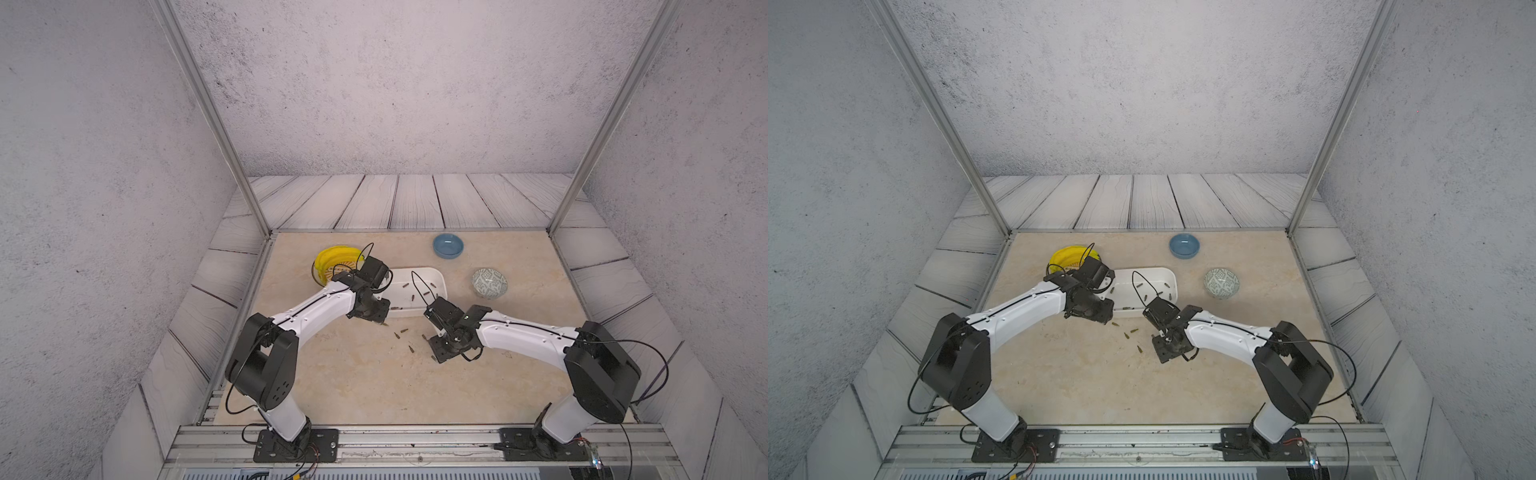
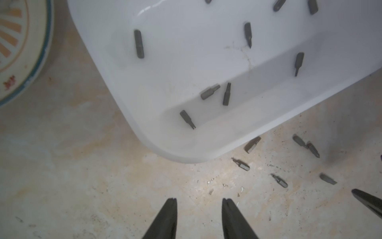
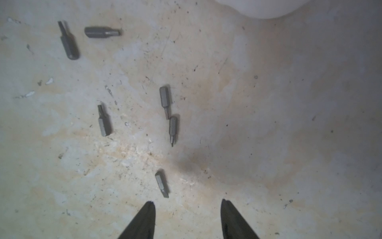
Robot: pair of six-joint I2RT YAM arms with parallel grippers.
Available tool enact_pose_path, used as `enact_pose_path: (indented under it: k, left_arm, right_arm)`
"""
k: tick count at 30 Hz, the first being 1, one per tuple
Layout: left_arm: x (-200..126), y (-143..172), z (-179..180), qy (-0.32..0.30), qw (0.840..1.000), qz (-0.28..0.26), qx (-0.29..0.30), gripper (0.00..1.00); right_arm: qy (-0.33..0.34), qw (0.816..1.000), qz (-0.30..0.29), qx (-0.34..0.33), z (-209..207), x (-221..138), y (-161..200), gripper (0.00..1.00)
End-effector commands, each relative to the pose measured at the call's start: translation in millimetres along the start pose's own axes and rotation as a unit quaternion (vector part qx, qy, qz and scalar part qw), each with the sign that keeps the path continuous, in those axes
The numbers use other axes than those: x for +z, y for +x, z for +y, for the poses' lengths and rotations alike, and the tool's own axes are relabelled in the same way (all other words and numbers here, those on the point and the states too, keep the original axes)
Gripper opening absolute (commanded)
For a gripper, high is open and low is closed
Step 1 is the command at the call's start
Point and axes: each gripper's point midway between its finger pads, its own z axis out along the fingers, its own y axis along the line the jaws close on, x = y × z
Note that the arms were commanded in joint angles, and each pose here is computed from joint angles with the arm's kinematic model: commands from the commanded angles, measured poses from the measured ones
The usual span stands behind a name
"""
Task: Put the bit on the desktop into the storage box
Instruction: Place the screwdriver bit in the storage box, then adjust the storage box at the center of the board.
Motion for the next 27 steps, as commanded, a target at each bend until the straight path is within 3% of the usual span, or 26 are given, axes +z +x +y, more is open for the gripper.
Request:
enact_pose_path:
  k: [1, 19, 27]
  left_arm:
    - [-8.4, -5.1, -0.8, 0.008, 1.000, -0.026, -0.015, 0.41]
    - [34.2, -39.2, -6.0, 0.009, 1.000, -0.011, 0.001, 0.40]
    - [30.9, -18.7, -4.8, 0.000, 1.000, -0.013, 0.002, 0.40]
  right_arm:
    - [0.014, 1.000, 0.003, 0.004, -3.0, 2.4, -2.2, 0.55]
    - [0.022, 1.000, 0.000, 0.007, -7.2, 0.1, 0.3, 0.55]
    - [0.024, 1.000, 0.003, 0.007, -8.0, 1.4, 1.7, 0.55]
